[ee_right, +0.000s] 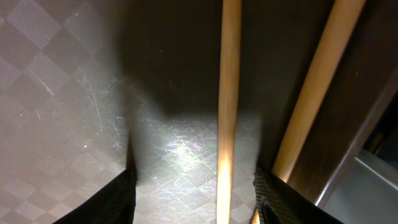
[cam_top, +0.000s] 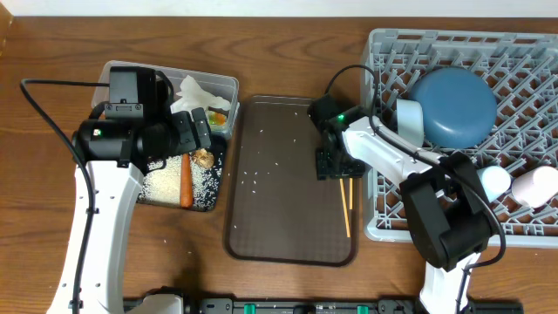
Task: Sort waste into correct bins and load items into the dishwasher rack
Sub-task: 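Grasp one wooden chopstick with the right gripper and carry it to the rack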
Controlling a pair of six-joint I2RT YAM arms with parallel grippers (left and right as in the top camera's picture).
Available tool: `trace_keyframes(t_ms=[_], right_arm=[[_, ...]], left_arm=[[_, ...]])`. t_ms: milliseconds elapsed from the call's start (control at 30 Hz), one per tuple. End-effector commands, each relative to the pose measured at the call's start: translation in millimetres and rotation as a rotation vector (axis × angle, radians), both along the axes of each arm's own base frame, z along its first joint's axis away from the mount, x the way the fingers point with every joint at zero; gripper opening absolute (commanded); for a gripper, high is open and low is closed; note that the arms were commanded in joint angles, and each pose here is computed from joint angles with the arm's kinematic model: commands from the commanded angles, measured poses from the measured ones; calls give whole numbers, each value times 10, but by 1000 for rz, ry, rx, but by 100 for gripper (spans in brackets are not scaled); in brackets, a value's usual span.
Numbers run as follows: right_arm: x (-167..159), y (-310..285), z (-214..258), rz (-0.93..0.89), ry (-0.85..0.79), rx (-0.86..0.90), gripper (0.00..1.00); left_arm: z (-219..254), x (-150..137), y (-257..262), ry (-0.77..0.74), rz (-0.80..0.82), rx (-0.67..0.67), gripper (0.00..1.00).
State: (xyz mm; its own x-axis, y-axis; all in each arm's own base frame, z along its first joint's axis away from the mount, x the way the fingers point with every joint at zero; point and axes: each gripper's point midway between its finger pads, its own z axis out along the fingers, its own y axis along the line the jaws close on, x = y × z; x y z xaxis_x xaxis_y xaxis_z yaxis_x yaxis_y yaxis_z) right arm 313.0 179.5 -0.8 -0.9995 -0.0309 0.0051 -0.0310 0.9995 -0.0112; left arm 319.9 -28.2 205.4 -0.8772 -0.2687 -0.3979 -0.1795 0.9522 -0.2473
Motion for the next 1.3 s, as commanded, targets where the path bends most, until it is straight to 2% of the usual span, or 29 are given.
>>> trace_keyframes(t_ms=[0, 33, 200, 233, 400, 700, 867, 1000, 1267], right_arm=[[-46, -41, -187, -1, 42, -32, 52], [-48, -5, -193, 30, 47, -11, 47], [-59, 172, -192, 176, 59, 87, 6], [-61, 170, -192, 179, 60, 87, 1], [-7, 202, -12, 182, 29, 101, 1], [332, 330, 1261, 230, -283, 235, 1], [502, -120, 1767, 138, -444, 177, 1], [639, -521, 1858, 57, -486, 117, 1], [787, -904, 1674, -11, -460, 29, 1]], left_arm=[[42, 16, 20, -13, -5, 10, 98], [42, 16, 20, -13, -5, 10, 98], [42, 16, 20, -13, -5, 10, 98], [42, 16, 21, -13, -5, 11, 98], [42, 16, 20, -13, -5, 10, 98], [42, 16, 20, -13, -5, 10, 98], [42, 16, 20, -13, -5, 10, 98], [42, 16, 21, -13, -5, 11, 98], [42, 16, 20, -13, -5, 10, 98]])
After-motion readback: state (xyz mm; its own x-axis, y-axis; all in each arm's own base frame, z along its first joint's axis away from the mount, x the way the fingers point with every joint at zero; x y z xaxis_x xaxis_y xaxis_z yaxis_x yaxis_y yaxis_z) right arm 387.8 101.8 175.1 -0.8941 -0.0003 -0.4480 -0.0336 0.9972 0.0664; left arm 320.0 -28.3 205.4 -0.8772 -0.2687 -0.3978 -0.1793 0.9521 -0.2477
